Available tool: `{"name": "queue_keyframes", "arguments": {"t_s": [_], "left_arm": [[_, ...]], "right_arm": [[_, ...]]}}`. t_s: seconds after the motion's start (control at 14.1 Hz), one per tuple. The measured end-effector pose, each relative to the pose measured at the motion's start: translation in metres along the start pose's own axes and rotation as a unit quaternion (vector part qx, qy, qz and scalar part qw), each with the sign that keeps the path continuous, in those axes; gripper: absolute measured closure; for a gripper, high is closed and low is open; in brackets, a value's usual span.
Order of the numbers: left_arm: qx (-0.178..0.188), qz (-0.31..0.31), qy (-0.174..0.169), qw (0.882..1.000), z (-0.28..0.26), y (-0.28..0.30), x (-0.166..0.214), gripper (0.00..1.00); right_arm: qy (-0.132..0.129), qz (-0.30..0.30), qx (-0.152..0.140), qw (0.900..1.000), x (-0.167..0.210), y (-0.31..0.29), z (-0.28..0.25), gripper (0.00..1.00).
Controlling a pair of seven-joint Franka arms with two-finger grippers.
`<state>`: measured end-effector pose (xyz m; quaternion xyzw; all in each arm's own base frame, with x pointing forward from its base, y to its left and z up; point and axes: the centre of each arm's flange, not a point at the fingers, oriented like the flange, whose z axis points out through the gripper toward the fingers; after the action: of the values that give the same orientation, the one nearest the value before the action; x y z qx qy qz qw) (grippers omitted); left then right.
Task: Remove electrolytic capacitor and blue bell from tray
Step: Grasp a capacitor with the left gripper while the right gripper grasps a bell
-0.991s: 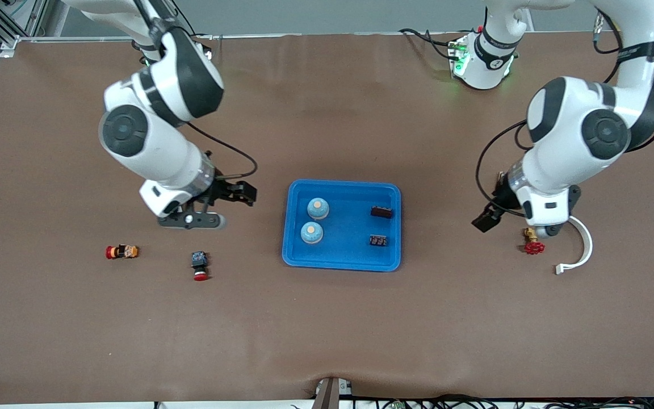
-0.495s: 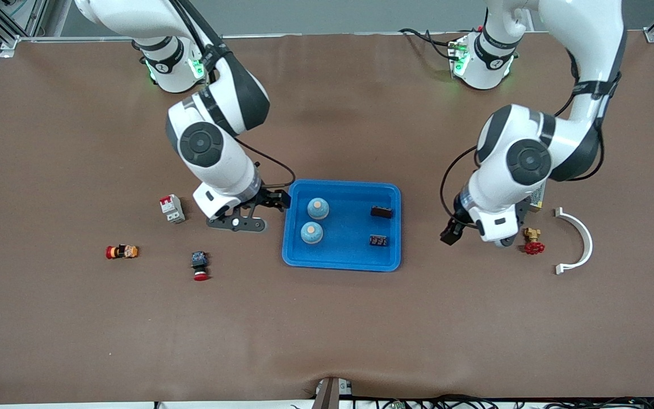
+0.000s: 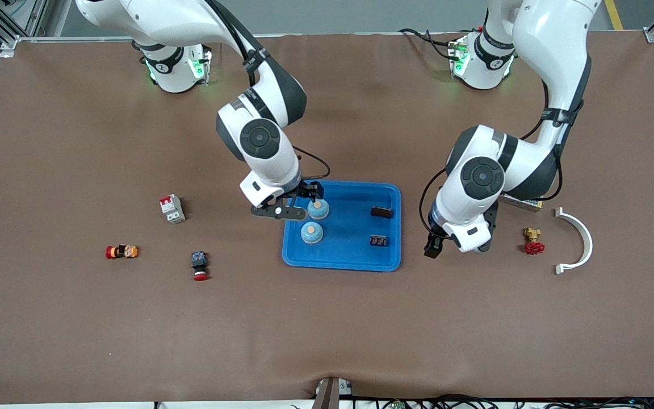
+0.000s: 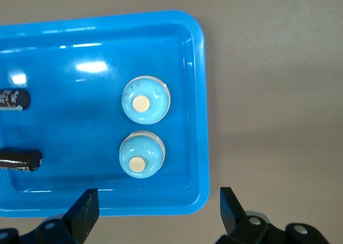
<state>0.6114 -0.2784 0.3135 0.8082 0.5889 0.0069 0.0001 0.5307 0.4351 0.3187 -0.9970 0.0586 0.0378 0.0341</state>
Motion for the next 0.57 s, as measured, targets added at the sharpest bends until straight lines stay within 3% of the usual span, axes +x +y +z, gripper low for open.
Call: {"name": "queue_keyframes", "arguments": {"t_s": [0.57], "left_arm": [[-0.006, -0.061, -0.003, 0.998, 0.001, -0.002, -0.038, 0.00]], "right_arm": [[0.009, -0.014, 0.007, 1.000, -0.008, -0.018, 0.063, 0.00]]}}
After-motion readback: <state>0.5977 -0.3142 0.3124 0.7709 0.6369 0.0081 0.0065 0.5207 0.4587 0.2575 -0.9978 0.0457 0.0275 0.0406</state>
